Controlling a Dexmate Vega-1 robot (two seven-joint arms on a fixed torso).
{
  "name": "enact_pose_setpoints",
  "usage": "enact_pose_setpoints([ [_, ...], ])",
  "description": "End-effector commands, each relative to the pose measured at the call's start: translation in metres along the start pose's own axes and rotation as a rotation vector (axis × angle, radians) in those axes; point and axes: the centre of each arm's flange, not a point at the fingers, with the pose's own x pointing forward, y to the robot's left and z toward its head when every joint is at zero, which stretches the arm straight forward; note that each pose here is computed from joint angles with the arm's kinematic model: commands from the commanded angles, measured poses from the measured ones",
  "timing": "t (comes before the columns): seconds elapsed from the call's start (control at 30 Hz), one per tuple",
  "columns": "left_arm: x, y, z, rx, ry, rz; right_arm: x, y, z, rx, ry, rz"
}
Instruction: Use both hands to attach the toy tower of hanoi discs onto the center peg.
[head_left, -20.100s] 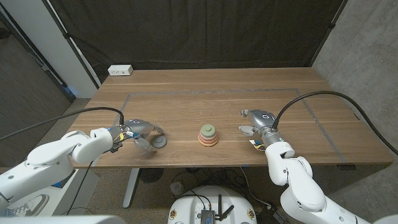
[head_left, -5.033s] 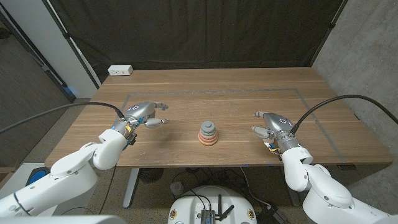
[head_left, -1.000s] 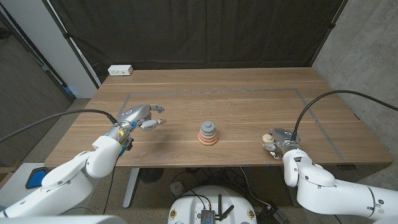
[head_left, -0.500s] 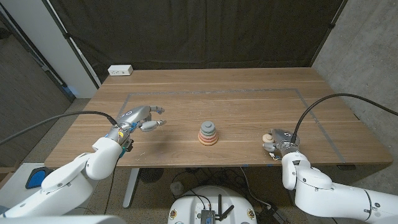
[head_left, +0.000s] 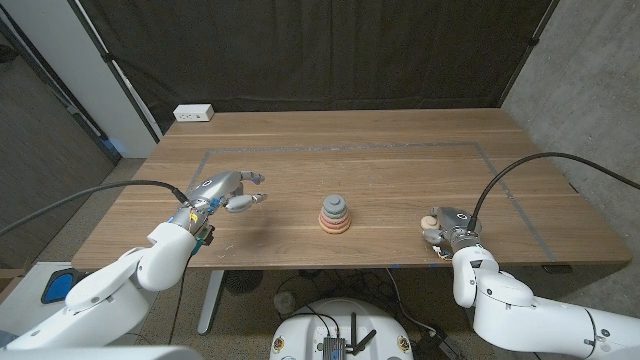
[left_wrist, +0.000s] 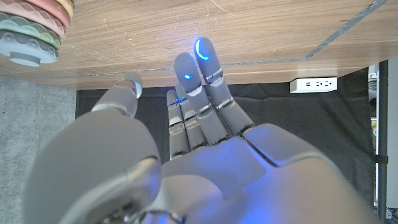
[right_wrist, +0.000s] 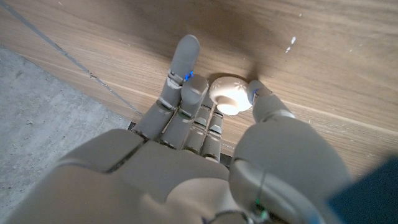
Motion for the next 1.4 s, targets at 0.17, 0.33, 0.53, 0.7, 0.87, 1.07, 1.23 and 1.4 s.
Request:
enact_pose_setpoints([
  [0.17,-0.001,-0.001,-0.001,-0.012,-0.006,0.005,0.000,-0.002,-0.005,0.038,-0.014,-0.044],
  [0.33,0.000,0.003,0.000,-0.012,-0.008,0.021,-0.002,-0.006,-0.005,0.061,-0.034,-0.059],
  [0.53,0.001,0.005,0.000,-0.002,-0.006,0.018,-0.004,-0.013,-0.003,0.077,-0.051,-0.064],
  [0.7,0.002,0.009,0.000,0.013,-0.005,0.017,-0.006,-0.021,-0.005,0.089,-0.063,-0.069],
  [0.87,0.004,0.010,-0.002,0.024,-0.009,0.011,-0.011,-0.030,-0.004,0.086,-0.071,-0.086],
  [1.07,0.008,0.009,-0.002,0.022,-0.017,0.023,-0.016,-0.039,0.002,0.081,-0.086,-0.098],
  [1.23,0.010,0.007,-0.002,0.023,-0.019,0.020,-0.018,-0.044,0.005,0.083,-0.092,-0.099],
  [1.4,0.011,0.006,-0.003,0.017,-0.018,0.022,-0.023,-0.052,0.010,0.079,-0.108,-0.110],
])
